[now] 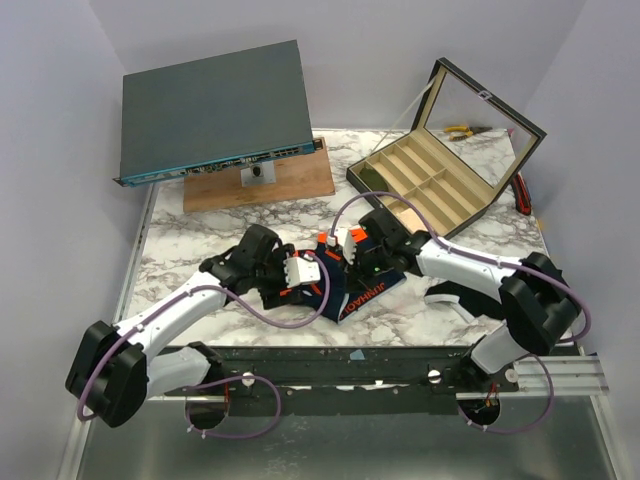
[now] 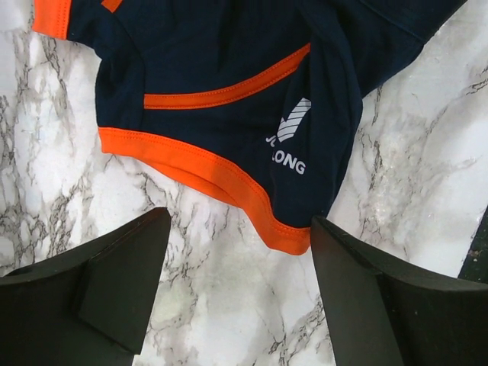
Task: Roll the underwear
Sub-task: Fold the underwear at the center of the board.
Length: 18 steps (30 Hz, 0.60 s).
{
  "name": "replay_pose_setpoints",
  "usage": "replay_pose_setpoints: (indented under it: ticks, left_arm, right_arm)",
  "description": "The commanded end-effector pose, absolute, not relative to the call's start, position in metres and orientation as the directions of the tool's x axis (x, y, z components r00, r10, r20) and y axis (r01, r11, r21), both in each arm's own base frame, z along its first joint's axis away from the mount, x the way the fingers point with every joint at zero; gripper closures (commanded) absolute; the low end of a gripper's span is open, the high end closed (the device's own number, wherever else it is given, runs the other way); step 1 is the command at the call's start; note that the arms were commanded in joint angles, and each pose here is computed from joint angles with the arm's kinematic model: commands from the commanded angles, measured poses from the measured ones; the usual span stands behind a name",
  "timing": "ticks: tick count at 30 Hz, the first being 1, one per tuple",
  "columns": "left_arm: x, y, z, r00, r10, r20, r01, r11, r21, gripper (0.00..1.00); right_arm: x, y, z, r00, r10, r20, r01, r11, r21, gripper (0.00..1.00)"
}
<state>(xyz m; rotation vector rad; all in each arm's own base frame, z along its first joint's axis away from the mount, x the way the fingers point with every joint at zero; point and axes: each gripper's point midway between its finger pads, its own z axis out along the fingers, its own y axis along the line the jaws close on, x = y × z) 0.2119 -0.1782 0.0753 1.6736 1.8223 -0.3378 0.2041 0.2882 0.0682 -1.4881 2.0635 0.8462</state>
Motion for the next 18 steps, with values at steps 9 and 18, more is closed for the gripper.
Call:
replay_pose_setpoints:
  ticks: [9,18]
  left_arm:
    - [0.198,-0.182,0.093,0.069,0.746,-0.663,0.957,0.138,0.255,0.20]
    - [0.196,-0.177,0.074,0.089,0.779,-0.621,0.958,0.105,0.269,0.21]
  right_arm:
    - [0.210,0.292,0.066,-0.369,-0.666,-0.649,-0.929,0.241,0.281,0.99]
    - [0.217,0.289,0.068,-0.394,-0.655,-0.645,-0.919,0.261,0.296,0.99]
